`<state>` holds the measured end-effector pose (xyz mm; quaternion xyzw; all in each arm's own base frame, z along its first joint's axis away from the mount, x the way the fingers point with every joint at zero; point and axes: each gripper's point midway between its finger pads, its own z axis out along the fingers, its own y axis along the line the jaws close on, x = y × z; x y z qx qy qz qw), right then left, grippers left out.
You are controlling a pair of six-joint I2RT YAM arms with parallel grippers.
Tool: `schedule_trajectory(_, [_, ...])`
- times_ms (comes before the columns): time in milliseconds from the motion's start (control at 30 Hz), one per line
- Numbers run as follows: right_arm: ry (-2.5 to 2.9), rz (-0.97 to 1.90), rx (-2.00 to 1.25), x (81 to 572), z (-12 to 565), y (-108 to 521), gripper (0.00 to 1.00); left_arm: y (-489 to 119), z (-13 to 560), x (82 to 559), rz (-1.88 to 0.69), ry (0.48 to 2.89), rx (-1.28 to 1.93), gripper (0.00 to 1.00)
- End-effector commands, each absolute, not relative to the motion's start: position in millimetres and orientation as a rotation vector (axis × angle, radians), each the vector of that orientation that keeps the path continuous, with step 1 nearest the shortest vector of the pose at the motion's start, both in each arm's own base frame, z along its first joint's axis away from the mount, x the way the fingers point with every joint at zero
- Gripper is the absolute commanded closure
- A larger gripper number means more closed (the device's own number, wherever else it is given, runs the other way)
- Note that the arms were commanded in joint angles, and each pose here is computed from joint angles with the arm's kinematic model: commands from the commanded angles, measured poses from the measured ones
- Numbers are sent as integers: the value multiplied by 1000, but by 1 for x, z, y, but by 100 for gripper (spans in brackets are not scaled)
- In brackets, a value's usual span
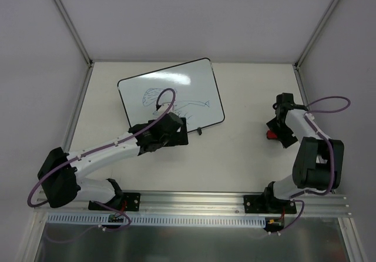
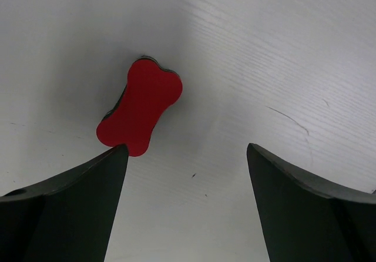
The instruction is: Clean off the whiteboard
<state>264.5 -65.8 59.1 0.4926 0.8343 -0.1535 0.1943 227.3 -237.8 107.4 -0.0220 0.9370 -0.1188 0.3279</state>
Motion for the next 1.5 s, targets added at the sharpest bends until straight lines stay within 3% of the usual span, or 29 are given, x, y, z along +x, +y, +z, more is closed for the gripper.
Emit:
schedule_trajectory(0, [2266,-361,1468,288,63,-64,14,-227,137,232,-325,2377,11,1])
schedule_trajectory(400, [2245,-331,1524,308,52,-62,21,-164,191,252,-389,2212,-101,1])
schedule_trajectory(900, [2244,-284,1609,319,34,-60,44,-134,194,259,-330,2201,-140,1])
schedule_trajectory(1467, [2234,-308,1649,308,25,-65,47,-131,192,265,-326,2215,-148,1])
